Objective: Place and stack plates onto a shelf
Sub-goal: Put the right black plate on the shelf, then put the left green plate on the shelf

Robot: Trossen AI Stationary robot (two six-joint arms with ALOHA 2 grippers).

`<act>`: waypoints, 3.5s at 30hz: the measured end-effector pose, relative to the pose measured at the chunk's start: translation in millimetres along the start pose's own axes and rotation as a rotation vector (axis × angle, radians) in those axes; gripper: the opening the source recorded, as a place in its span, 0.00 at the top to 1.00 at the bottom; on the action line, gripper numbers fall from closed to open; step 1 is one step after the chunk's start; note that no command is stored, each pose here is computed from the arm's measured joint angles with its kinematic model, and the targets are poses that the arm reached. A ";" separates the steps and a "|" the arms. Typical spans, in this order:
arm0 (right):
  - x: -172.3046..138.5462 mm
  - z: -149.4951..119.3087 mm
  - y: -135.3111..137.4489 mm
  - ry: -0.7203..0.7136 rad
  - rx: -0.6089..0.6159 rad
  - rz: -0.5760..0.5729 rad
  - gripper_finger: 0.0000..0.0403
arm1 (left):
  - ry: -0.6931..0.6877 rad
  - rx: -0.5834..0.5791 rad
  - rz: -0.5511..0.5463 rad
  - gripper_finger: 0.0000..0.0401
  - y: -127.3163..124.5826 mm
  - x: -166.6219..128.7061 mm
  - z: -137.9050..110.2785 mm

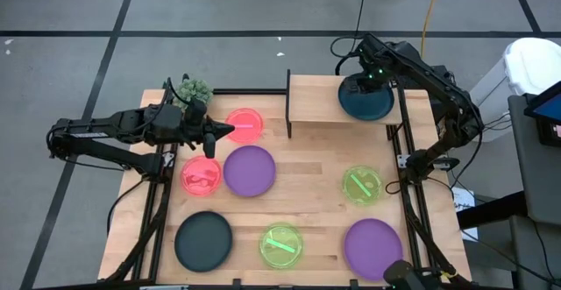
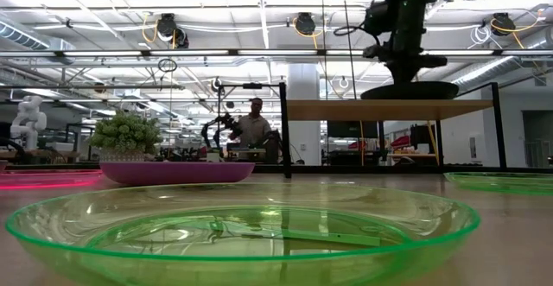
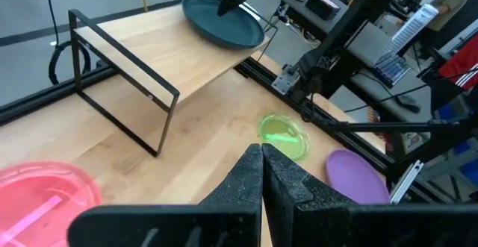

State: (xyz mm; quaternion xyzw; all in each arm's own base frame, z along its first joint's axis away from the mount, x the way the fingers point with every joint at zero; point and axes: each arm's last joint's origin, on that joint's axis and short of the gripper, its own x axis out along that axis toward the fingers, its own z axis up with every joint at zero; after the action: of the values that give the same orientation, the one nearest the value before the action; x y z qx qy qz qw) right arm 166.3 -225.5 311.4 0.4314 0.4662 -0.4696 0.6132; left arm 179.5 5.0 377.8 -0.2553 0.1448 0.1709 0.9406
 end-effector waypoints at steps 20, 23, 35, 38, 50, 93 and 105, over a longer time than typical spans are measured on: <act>22.6 -11.1 -16.9 0.070 0.033 -0.088 1.00 | 0.006 0.007 0.005 1.00 0.5 0.0 -0.6; 20.0 -12.2 -20.5 0.066 0.043 -0.097 1.00 | 0.006 0.006 0.005 1.00 0.5 0.1 -0.6; 15.8 -11.2 -32.0 0.060 0.077 -0.106 1.00 | 0.006 0.005 0.005 1.00 0.5 0.1 -0.6; 14.0 -11.6 -32.1 0.049 0.080 -0.101 1.00 | 0.006 0.005 0.006 1.00 0.5 0.1 -0.6; -37.3 -44.1 -32.2 -0.112 0.137 0.055 1.00 | 0.029 -0.005 0.023 1.00 2.1 0.1 -2.9; -108.3 -209.7 92.3 -0.238 -0.337 0.678 1.00 | 0.727 -0.318 0.069 0.75 -30.0 44.9 -83.3; -110.4 -224.2 93.1 -0.236 -0.475 0.687 1.00 | 0.815 -0.295 -0.036 0.74 -86.8 92.8 -149.8</act>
State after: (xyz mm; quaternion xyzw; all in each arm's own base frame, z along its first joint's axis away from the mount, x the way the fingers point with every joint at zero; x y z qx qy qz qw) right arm 206.3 27.9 384.4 0.3519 0.3174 -0.1641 0.8652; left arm 269.5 -121.8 257.8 -0.4359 0.4739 0.0588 0.7629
